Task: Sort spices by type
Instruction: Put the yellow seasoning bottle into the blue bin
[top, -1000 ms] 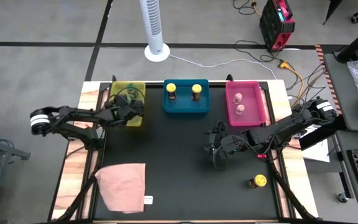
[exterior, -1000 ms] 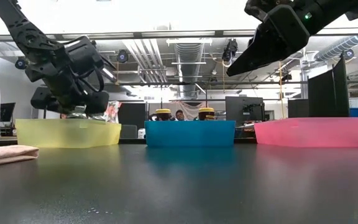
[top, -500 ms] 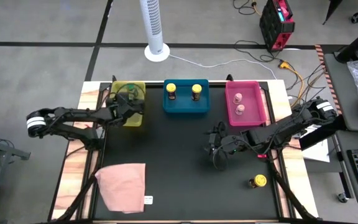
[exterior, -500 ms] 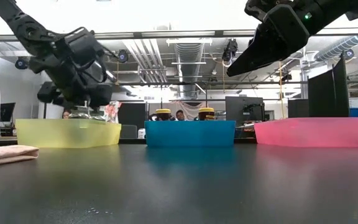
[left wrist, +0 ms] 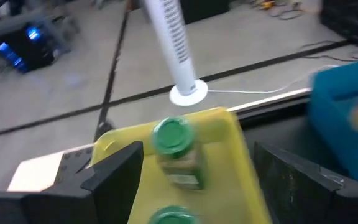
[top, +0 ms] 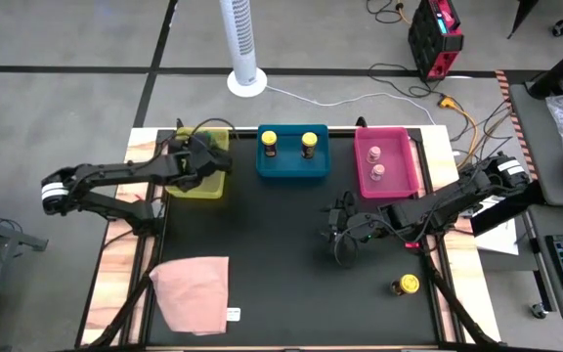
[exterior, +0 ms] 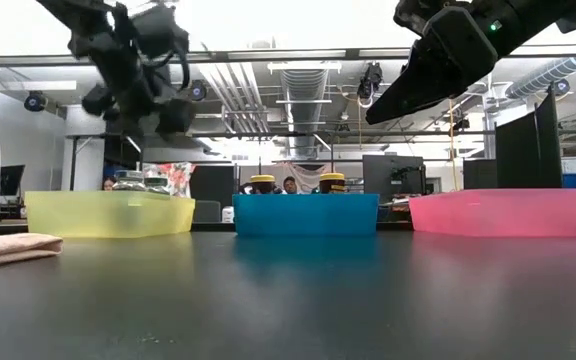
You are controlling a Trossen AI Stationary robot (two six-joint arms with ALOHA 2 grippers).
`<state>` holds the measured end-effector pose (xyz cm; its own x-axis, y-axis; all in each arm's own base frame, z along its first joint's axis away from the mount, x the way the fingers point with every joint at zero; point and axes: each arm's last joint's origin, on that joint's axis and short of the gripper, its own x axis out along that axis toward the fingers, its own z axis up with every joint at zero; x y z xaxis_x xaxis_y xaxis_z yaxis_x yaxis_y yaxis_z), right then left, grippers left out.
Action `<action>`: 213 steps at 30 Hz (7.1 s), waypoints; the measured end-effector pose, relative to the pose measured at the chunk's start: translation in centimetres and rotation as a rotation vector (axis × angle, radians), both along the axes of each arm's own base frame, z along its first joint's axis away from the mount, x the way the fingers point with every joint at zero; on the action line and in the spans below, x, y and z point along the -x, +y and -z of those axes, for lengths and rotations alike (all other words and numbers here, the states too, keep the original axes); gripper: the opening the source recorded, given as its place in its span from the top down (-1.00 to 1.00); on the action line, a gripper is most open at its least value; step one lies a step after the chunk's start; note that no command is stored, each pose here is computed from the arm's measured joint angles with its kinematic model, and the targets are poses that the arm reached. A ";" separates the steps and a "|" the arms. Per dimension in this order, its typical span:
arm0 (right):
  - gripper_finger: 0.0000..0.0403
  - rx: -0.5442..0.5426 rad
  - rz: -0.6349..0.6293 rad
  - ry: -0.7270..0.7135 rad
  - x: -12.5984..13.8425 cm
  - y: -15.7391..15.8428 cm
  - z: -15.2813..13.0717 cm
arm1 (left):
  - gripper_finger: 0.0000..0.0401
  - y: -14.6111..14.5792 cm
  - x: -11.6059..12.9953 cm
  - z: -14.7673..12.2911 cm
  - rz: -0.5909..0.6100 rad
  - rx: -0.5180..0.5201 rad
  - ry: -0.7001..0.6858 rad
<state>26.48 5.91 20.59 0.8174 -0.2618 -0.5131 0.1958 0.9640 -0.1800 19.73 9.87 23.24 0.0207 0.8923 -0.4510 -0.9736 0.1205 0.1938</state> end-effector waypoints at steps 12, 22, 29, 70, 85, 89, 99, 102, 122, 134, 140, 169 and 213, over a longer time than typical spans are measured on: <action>-0.29 -0.085 0.063 0.009 0.2 -0.1 0.3 | -0.43 -10.5 -3.2 -3.0 0.499 -0.100 0.023; -0.12 -0.434 0.026 0.145 0.3 1.0 -0.5 | -0.42 -19.1 -1.6 -2.1 0.891 -0.165 0.114; -0.03 -0.611 0.035 0.298 0.6 3.3 -3.6 | -0.42 -20.1 -1.7 -1.4 0.882 -0.224 0.144; -0.64 -0.952 0.954 0.650 15.4 13.2 -6.6 | -0.42 -20.4 -2.5 -0.4 0.735 -0.357 0.127; -0.76 -0.939 1.020 0.660 15.5 12.7 -2.7 | -0.42 -20.4 -2.5 -0.3 0.732 -0.362 0.132; -0.73 -0.950 1.036 0.651 15.3 12.4 -1.7 | -0.42 -20.4 -2.5 -0.3 0.732 -0.362 0.133; -0.27 -0.981 1.063 0.640 14.6 12.2 -1.6 | -0.42 -20.4 -2.5 -0.3 0.732 -0.362 0.133; -0.08 -0.983 1.068 0.644 14.6 12.1 -1.6 | -0.42 -20.4 -2.5 -0.3 0.733 -0.362 0.134; -0.08 -0.975 0.950 0.629 10.4 9.7 -5.1 | -0.42 -20.3 -2.5 -0.3 0.730 -0.363 0.133; -0.08 -0.825 0.588 0.537 0.1 -2.0 -10.1 | -0.42 -20.3 -2.5 -0.4 0.718 -0.392 0.153; -0.08 -0.681 0.486 0.614 -4.5 -7.7 -11.5 | -0.42 -20.3 -2.5 -0.4 0.719 -0.391 0.155; -0.08 -0.454 0.482 0.505 -14.4 -24.8 -10.7 | -0.42 -20.2 -2.4 -0.3 0.697 -0.403 0.139; -0.17 -0.476 0.416 0.700 -16.0 -25.9 -2.7 | -0.42 -20.2 -2.4 -0.3 0.697 -0.403 0.141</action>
